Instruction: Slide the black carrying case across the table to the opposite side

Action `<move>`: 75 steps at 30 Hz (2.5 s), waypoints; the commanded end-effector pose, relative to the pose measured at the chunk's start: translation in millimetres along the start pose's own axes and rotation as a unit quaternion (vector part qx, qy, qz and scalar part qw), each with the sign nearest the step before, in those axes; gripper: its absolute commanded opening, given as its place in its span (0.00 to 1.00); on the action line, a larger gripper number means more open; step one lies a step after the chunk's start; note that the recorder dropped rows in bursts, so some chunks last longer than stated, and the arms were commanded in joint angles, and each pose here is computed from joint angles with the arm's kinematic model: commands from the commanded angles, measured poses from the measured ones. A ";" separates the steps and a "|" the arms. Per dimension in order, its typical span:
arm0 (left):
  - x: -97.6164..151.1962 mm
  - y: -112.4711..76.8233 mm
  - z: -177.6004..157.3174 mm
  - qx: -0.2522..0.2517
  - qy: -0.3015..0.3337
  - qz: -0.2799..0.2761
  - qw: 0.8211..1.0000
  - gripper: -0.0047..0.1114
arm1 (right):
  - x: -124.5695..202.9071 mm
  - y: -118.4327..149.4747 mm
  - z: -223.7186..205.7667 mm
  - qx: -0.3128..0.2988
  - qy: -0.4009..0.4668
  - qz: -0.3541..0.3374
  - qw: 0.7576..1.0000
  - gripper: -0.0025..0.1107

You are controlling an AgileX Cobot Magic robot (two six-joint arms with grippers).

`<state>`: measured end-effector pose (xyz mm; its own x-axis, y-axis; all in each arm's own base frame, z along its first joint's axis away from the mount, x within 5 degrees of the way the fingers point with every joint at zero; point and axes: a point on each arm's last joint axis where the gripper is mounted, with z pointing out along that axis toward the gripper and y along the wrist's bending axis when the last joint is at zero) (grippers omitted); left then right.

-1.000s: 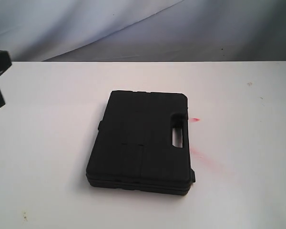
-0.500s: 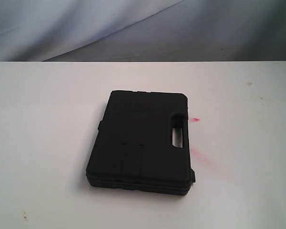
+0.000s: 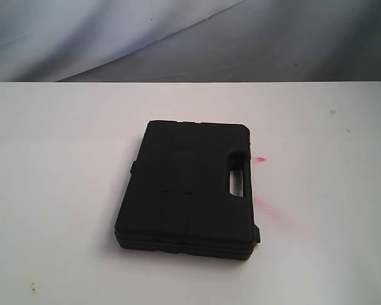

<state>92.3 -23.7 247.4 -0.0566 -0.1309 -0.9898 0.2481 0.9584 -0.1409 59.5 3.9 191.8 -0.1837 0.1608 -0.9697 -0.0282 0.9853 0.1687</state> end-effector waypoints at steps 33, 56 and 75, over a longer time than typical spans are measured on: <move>29.4 7.9 -39.1 -0.030 -0.084 0.040 0.995 0.04 | 1.1 0.1 -0.2 -0.002 0.001 0.002 1.000 0.02; 50.8 13.2 -38.6 -0.055 0.034 0.028 0.997 0.04 | 1.1 0.1 -0.2 -0.002 0.001 0.002 1.000 0.02; 50.8 13.2 -38.6 -0.055 0.034 0.028 0.997 0.04 | -19.9 2.4 -2.6 -0.015 -0.115 0.002 0.993 0.02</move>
<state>55.7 -7.4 197.2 -0.1108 -0.0588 -0.9921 0.1371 0.9878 -0.0738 60.8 3.0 208.5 -0.0010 0.1707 -0.9853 -0.0493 0.9841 0.1705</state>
